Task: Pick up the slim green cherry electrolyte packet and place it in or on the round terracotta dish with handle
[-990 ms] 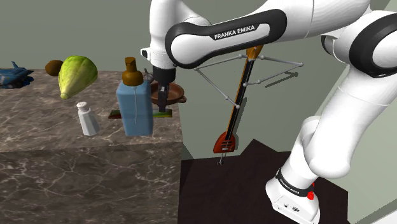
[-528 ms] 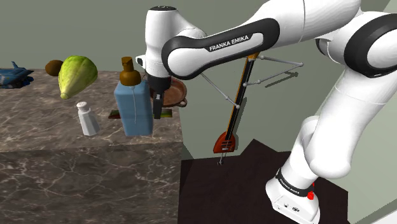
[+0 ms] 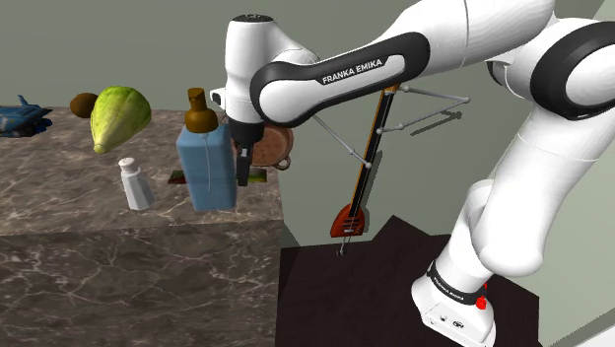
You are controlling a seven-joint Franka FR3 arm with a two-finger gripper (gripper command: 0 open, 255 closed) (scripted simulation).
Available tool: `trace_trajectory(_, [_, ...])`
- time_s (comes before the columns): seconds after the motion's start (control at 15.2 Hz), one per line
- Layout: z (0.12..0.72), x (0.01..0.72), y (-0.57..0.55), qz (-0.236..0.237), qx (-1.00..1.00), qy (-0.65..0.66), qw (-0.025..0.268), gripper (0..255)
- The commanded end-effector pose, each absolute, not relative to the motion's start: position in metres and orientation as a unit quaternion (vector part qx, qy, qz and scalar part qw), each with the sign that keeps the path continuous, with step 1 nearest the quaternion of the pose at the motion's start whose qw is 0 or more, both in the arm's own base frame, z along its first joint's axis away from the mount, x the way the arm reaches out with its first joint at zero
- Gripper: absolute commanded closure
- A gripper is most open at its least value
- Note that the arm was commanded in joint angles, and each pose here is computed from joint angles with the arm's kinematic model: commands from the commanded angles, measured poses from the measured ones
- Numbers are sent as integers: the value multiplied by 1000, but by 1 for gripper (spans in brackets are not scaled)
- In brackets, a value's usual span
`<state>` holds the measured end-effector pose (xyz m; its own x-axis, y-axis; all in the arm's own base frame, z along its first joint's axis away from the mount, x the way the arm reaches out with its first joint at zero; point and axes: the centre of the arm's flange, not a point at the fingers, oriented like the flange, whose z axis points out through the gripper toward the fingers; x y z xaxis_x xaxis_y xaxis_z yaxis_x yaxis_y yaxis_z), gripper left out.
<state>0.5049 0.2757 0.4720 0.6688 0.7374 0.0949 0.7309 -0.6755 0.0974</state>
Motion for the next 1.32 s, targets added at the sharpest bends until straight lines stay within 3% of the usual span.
trace_trajectory(0.0, [459, 510, 264, 46, 918, 394, 29, 255])
trace_trajectory(0.59, [459, 508, 264, 47, 918, 394, 28, 255])
trace_trajectory(1.25, [512, 508, 264, 47, 918, 394, 28, 255])
